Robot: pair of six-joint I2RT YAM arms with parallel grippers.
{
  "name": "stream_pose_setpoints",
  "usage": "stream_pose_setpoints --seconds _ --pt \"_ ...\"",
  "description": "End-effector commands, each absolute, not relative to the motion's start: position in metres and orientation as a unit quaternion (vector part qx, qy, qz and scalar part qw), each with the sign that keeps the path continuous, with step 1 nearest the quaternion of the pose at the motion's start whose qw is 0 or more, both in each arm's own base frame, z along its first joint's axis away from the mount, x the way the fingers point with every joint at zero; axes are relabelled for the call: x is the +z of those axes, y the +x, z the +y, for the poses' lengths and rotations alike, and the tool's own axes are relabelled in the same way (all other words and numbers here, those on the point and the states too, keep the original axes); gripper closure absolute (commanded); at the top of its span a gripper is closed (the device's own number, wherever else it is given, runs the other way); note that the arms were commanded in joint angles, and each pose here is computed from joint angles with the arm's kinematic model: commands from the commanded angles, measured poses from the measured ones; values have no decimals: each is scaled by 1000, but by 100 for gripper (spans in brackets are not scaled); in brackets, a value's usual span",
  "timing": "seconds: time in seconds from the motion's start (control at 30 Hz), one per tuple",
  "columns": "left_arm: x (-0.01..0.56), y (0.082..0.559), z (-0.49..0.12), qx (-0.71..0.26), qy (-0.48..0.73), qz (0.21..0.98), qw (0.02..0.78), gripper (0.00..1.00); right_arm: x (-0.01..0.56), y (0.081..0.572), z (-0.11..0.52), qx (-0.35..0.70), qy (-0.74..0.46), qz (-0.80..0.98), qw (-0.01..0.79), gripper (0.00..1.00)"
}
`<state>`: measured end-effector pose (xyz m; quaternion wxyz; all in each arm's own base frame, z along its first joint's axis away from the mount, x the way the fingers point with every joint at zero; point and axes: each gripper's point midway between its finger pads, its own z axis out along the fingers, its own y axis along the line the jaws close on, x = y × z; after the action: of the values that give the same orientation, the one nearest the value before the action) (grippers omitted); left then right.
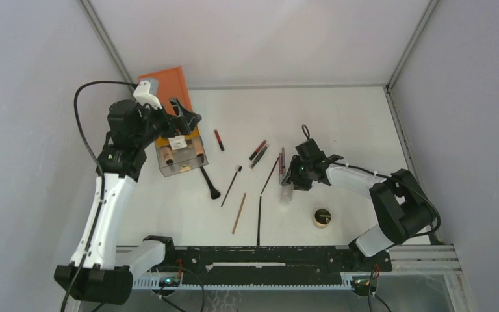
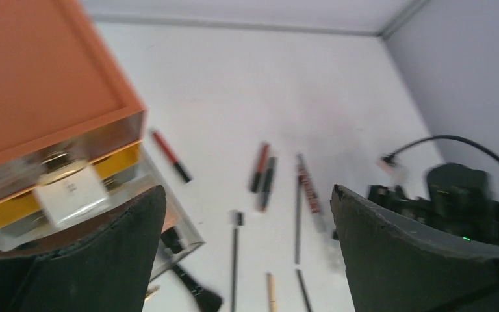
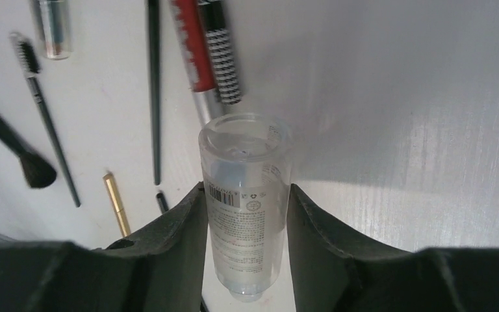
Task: Organize the makeup
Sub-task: Pick up the makeup from the center of the board, then place the makeup in the drawer.
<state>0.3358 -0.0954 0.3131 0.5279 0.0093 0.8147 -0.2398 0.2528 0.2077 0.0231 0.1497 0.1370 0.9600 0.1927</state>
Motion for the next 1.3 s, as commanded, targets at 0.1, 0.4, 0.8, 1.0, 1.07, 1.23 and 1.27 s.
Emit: stream_pose_setpoints --seconds 0.1,0.4,0.8,1.0,1.07,1.23,1.27 --pt "320 286 -187 -426 91 779 451 0 98 267 232 288 71 927 231 85" --pt "256 237 -274 -516 188 777 309 0 196 266 261 414 36 864 284 82" --pt "228 230 -342 -576 197 756 239 4 233 265 266 456 91 835 293 80" --pt "225 236 -353 -579 198 758 225 19 237 265 267 462 91 832 295 80" --pt "223 237 -354 -580 199 759 220 25 236 265 266 461 91 832 295 80" --pt "221 234 -358 -587 200 758 204 39 236 267 266 459 93 832 297 80" --pt "222 233 -359 -590 202 755 202 45 235 266 266 458 93 833 296 80"
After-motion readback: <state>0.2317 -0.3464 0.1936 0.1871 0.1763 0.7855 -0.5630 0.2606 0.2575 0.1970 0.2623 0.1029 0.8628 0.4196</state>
